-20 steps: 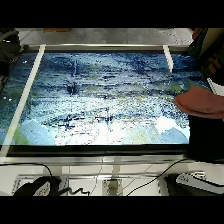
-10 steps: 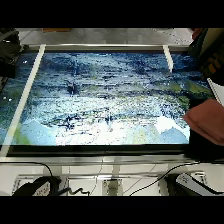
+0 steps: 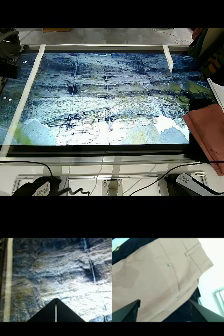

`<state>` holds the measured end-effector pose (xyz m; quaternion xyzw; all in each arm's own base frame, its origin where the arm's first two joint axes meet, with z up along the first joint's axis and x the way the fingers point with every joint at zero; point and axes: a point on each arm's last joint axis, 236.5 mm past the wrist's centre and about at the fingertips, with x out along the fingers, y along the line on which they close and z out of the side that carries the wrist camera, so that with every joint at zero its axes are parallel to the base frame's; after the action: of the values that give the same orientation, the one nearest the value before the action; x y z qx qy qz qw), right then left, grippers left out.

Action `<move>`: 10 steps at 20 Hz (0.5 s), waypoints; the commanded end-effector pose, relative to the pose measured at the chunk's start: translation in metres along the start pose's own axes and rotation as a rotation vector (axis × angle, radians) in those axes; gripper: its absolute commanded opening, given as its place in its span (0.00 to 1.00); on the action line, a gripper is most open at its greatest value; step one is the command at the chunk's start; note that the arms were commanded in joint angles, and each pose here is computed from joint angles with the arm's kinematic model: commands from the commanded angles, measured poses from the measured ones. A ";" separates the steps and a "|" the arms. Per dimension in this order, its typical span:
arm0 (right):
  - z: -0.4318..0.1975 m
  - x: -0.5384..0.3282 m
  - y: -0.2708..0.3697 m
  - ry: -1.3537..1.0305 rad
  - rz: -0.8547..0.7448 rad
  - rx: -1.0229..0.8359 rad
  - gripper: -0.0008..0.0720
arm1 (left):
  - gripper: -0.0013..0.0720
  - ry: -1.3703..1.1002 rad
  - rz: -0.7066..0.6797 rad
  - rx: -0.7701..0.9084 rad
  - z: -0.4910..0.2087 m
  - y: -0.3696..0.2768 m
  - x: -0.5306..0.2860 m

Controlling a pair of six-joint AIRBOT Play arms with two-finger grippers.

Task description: Fold the clothes and pants, and hang the long-sleeved shirts on hangers.

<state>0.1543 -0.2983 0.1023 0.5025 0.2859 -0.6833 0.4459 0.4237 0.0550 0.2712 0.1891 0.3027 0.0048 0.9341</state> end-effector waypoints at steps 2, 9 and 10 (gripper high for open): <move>-0.010 -0.010 0.068 -0.009 0.295 -0.345 0.51 | 0.02 0.001 0.001 -0.001 0.000 0.000 0.000; -0.194 -0.122 0.162 0.103 1.033 -1.212 0.19 | 0.02 0.001 0.000 -0.001 0.000 0.000 0.000; -0.228 -0.135 0.156 0.140 1.078 -1.307 0.19 | 0.02 0.001 0.000 -0.001 0.000 0.000 0.000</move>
<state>0.3554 -0.2178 0.1388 0.3549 0.3763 -0.2351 0.8229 0.4239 0.0550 0.2712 0.1887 0.3027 0.0049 0.9342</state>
